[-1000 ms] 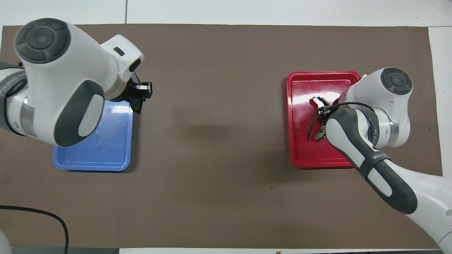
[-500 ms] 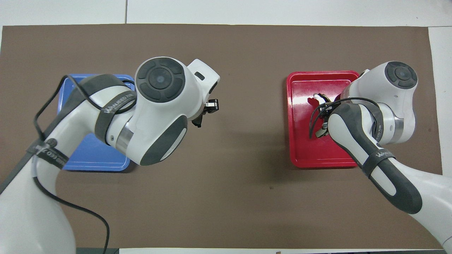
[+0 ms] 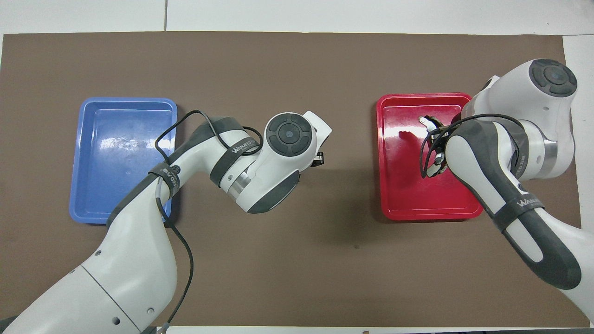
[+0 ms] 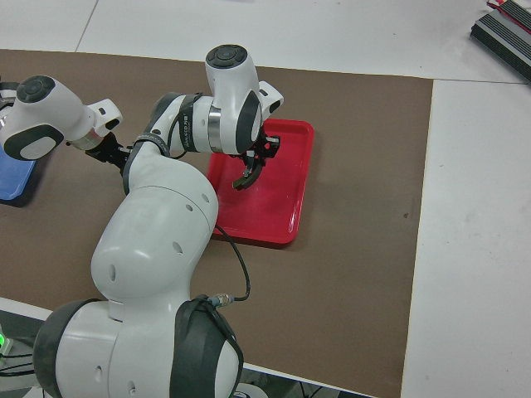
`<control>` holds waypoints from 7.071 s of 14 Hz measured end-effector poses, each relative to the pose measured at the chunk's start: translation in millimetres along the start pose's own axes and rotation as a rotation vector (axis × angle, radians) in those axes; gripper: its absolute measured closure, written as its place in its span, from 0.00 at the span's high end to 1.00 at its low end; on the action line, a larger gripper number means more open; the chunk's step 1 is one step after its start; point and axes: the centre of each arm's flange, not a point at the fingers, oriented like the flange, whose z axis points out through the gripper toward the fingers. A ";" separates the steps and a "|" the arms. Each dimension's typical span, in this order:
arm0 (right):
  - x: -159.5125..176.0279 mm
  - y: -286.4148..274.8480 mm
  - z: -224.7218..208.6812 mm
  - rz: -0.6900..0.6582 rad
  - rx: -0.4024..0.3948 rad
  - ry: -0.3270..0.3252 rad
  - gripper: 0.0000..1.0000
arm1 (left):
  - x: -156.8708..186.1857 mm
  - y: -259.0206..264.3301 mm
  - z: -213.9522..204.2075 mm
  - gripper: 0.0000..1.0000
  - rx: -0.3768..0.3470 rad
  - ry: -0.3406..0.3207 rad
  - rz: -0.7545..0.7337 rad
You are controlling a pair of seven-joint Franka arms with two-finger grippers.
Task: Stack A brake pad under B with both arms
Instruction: 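Lower the dark pad onto the table center and open the left gripper, then withdraw the left gripper while the right gripper carries the curved pad, then lower the curved pad onto the dark pad and open the right gripper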
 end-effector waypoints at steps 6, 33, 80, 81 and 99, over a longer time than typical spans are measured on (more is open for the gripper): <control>0.0 7.4 -20.5 -0.012 0.002 -0.016 0.43 | -10.1 16.7 18.4 0.41 -0.012 -0.006 0.009; 3.9 2.6 -69.3 -0.022 0.005 -0.028 0.43 | 19.9 20.6 -13.2 0.62 -0.047 0.071 -0.080; 33.2 -295.6 75.6 -0.147 0.047 0.042 0.43 | 23.1 -389.8 -299.7 1.00 0.037 -0.082 0.010; 32.0 -295.9 76.3 -0.154 0.046 0.040 0.43 | 23.1 -389.6 -299.1 1.00 0.037 -0.083 0.010; 18.6 -299.2 29.5 -0.170 0.037 0.103 1.00 | 23.0 -388.6 -298.7 1.00 0.032 -0.085 0.011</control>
